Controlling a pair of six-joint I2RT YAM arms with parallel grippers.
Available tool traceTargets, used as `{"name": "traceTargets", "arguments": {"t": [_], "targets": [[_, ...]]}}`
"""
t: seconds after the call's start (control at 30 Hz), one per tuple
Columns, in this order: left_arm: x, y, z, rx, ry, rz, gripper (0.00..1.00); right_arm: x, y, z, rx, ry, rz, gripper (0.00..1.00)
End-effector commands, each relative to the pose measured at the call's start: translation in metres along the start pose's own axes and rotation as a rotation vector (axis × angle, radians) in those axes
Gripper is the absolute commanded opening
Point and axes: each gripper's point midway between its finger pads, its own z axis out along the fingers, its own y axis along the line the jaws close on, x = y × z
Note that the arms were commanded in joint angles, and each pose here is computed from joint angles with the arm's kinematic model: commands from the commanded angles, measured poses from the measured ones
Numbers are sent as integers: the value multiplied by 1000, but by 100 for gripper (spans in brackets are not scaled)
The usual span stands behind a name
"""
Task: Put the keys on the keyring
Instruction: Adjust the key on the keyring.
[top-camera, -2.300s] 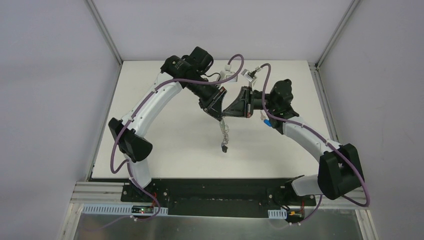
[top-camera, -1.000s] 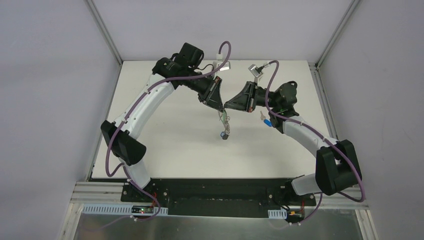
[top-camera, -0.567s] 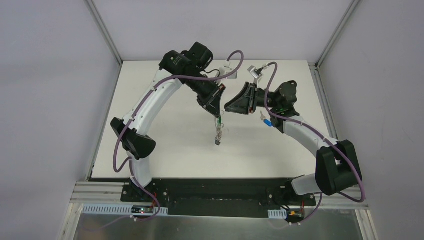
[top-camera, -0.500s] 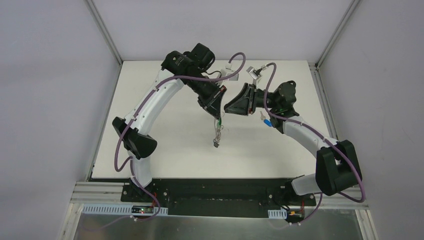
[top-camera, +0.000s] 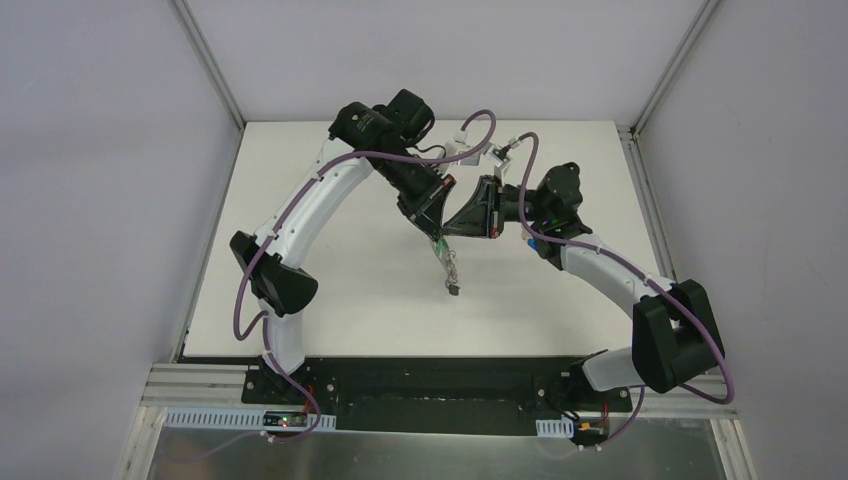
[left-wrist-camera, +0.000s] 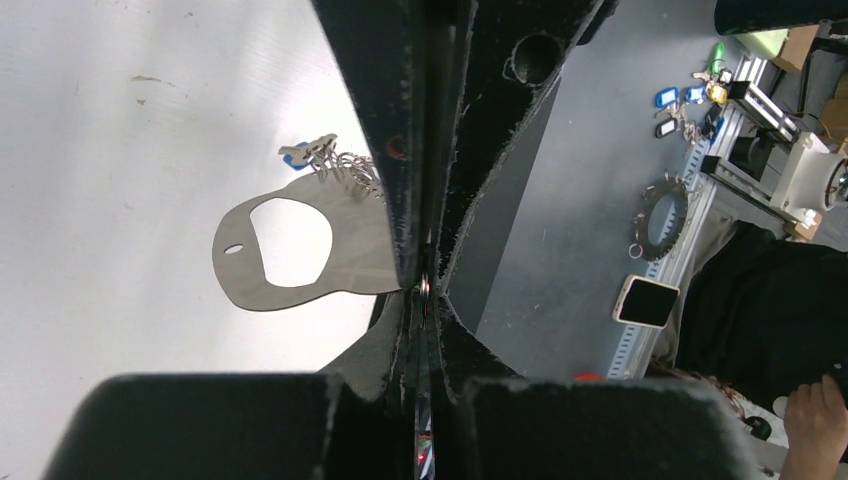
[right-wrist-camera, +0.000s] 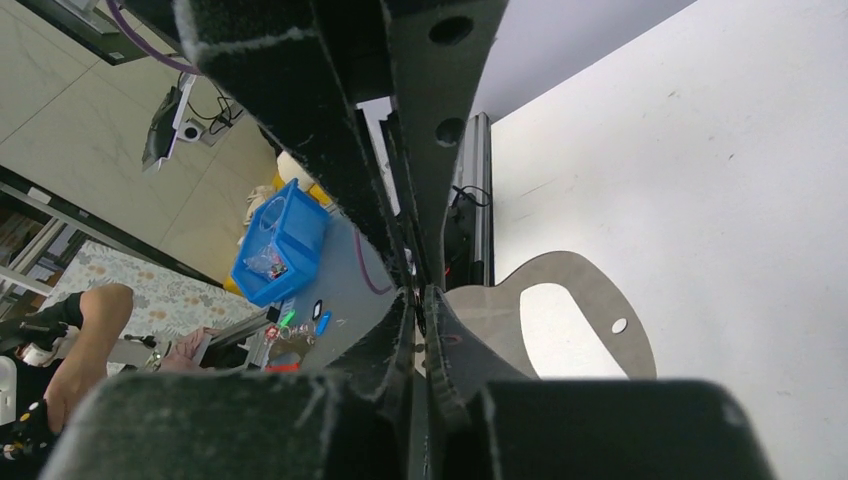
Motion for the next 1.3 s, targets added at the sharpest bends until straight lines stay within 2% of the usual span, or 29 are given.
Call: {"name": "traceTargets", "arguments": {"t": [0.0, 0.1, 0.2, 0.3, 0.5, 0.63, 0.83, 1.03, 1.27], "targets": [[-2, -10, -5, 13, -12, 43, 0, -13, 19, 2, -37, -4, -101, 1], [-2, -8, -4, 9, -18, 54, 0, -19, 20, 1, -28, -33, -88, 0], [-3, -5, -3, -8, -45, 74, 12, -30, 17, -1, -6, -83, -64, 0], [-7, -4, -3, -20, -77, 79, 18, -39, 11, -4, 23, -126, -32, 0], [-16, -5, 0, -5, -113, 58, 27, -43, 4, -6, 44, -164, 9, 0], [-16, -2, -2, -23, -118, 65, 29, -42, 8, -8, 37, -157, -8, 0], [-23, 1, -16, -40, -175, 66, 29, -37, 9, -11, 33, -140, -32, 0], [-21, -2, -18, -18, -180, 66, 27, -37, 9, -11, 28, -132, -36, 0], [-22, -2, -13, 14, -184, 66, 7, -35, 8, -10, 29, -129, -33, 0]]}}
